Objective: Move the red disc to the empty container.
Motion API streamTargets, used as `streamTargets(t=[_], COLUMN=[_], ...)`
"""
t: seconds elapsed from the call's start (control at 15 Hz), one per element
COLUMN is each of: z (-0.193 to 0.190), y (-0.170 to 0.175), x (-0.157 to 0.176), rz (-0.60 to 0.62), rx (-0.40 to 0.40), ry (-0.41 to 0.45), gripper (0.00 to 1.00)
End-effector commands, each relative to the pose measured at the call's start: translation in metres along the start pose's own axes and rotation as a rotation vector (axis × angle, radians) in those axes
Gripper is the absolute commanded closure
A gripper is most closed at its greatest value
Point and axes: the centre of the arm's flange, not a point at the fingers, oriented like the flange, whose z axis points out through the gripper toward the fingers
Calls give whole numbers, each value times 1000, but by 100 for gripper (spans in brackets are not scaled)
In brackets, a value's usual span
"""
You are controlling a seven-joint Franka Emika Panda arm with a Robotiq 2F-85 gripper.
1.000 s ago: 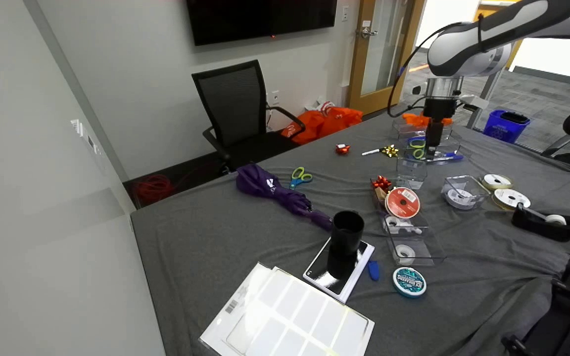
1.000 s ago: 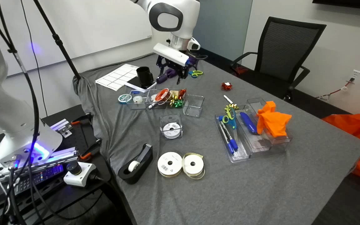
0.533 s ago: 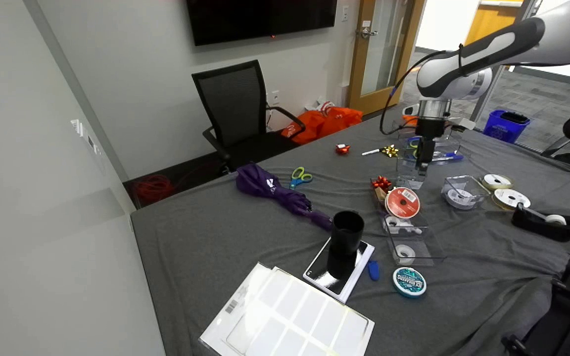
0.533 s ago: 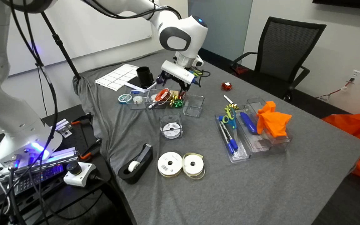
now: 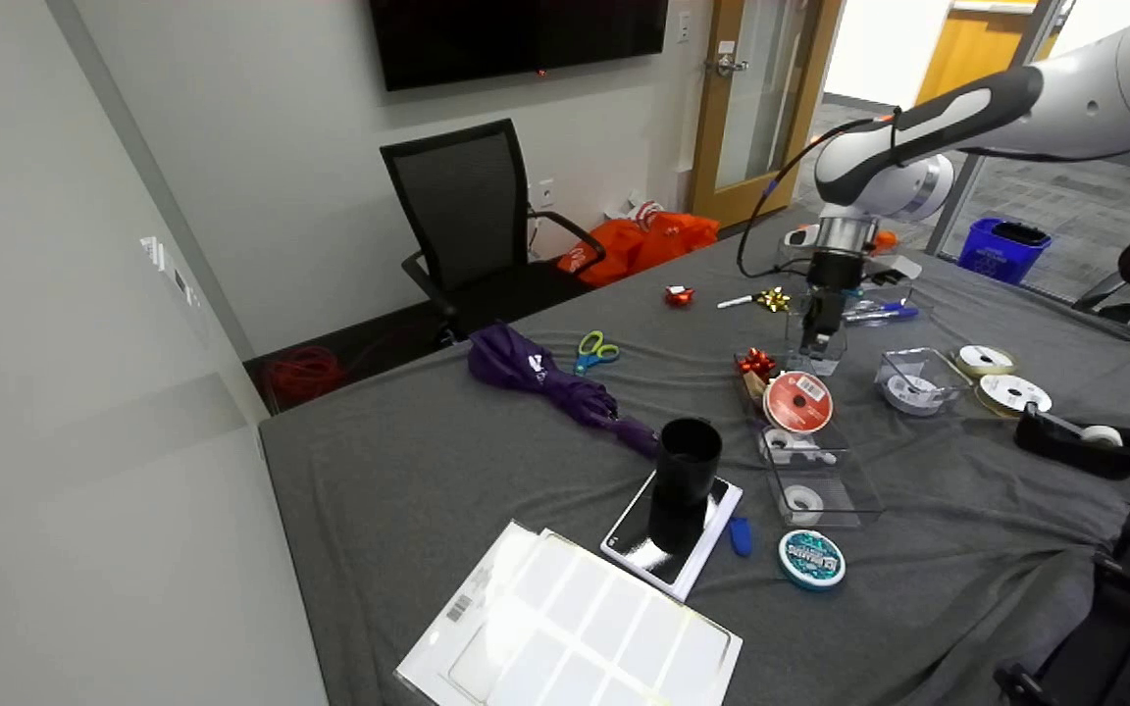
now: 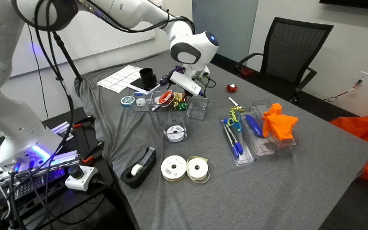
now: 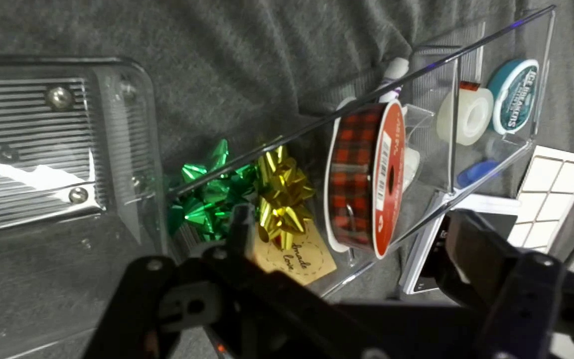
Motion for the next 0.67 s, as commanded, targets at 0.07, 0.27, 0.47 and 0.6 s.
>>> streamTargets(t=[0.07,0.27,0.47,0.6], z=[-4,4,15,23], y=[14,17,21,23], x=[6,0,-3,-4], rz=[-5,3,0,0], rx=[106,130,139,138], ry=[33,7,-6,-12], gripper=[0,0,0,0])
